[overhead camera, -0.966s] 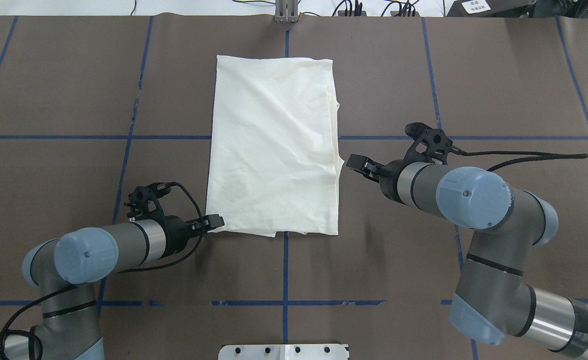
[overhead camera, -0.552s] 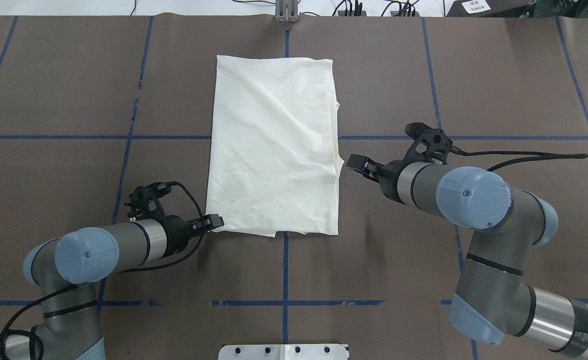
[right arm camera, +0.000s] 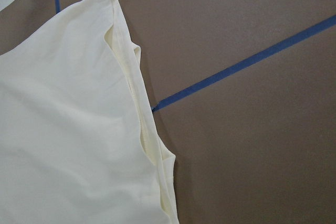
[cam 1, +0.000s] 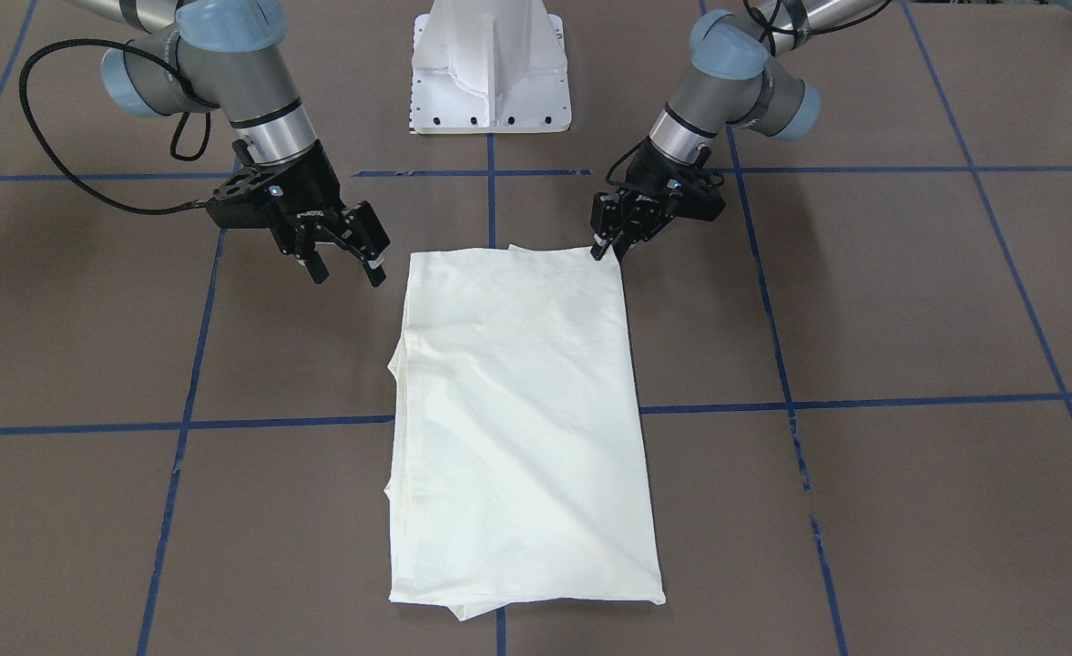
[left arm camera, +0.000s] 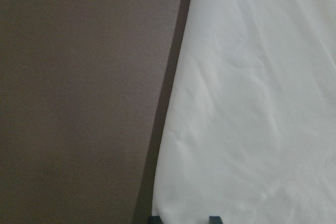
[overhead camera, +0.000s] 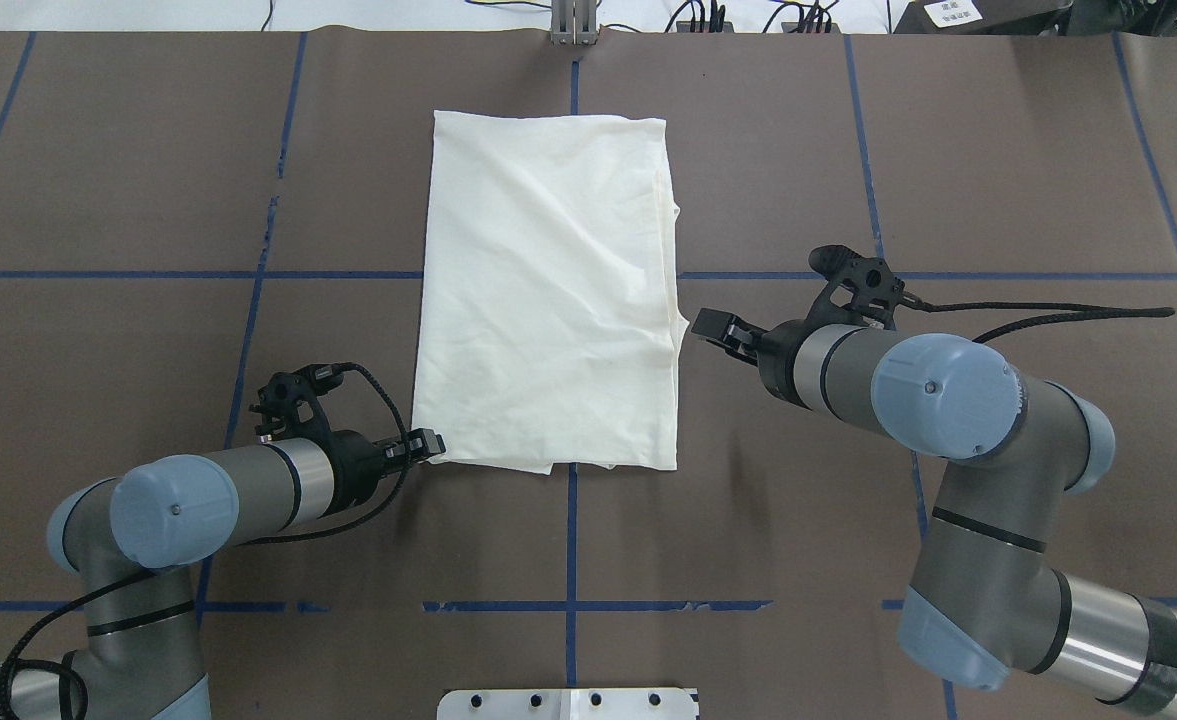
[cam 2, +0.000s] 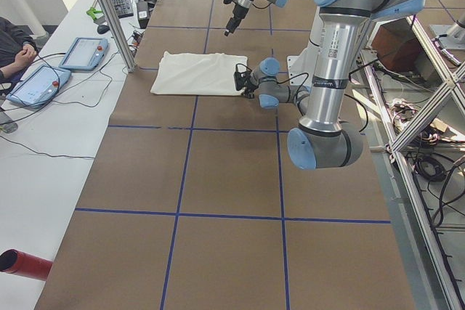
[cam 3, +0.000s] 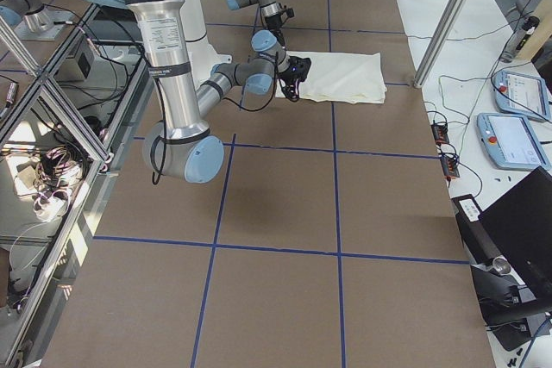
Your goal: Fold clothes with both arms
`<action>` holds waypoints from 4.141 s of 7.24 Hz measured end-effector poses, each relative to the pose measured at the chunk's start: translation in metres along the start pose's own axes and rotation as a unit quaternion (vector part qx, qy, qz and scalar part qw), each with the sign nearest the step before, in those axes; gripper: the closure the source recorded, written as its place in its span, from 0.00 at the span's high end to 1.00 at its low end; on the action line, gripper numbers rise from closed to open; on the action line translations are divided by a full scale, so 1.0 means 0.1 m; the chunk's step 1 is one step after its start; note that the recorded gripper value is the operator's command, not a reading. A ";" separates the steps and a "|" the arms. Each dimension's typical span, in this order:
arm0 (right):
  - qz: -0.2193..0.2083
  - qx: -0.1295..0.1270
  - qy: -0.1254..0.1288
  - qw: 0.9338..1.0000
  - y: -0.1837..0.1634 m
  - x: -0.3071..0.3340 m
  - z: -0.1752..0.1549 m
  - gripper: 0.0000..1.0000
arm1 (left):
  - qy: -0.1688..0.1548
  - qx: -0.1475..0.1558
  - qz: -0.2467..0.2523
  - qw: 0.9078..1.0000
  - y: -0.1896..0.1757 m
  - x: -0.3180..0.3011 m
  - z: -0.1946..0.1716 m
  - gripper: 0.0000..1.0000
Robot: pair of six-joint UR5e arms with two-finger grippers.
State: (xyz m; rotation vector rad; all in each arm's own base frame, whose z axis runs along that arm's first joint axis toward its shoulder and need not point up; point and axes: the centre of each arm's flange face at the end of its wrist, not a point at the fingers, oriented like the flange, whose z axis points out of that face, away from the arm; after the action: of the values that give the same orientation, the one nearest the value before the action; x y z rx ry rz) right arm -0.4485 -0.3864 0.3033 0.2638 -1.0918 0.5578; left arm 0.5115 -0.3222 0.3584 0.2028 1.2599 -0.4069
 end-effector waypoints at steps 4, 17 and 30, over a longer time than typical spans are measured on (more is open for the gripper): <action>0.007 -0.003 -0.001 1.000 0.05 -0.03 0.02 0.97 | 0.005 0.000 0.004 1.000 0.00 0.05 -0.03 0.00; 0.197 0.019 0.103 0.975 1.28 -0.88 0.70 0.81 | 0.012 -0.001 0.003 1.000 0.00 0.11 -0.06 0.00; 0.198 0.032 0.097 0.975 1.38 -0.96 0.77 0.60 | 0.013 -0.001 0.005 1.000 0.01 0.12 -0.06 0.00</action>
State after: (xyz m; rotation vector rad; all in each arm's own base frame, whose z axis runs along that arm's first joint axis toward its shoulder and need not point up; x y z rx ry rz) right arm -0.6153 -0.3361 0.2423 0.0414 -0.9400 0.9568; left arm 0.5095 -0.3218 0.3448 0.2135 1.2842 -0.3945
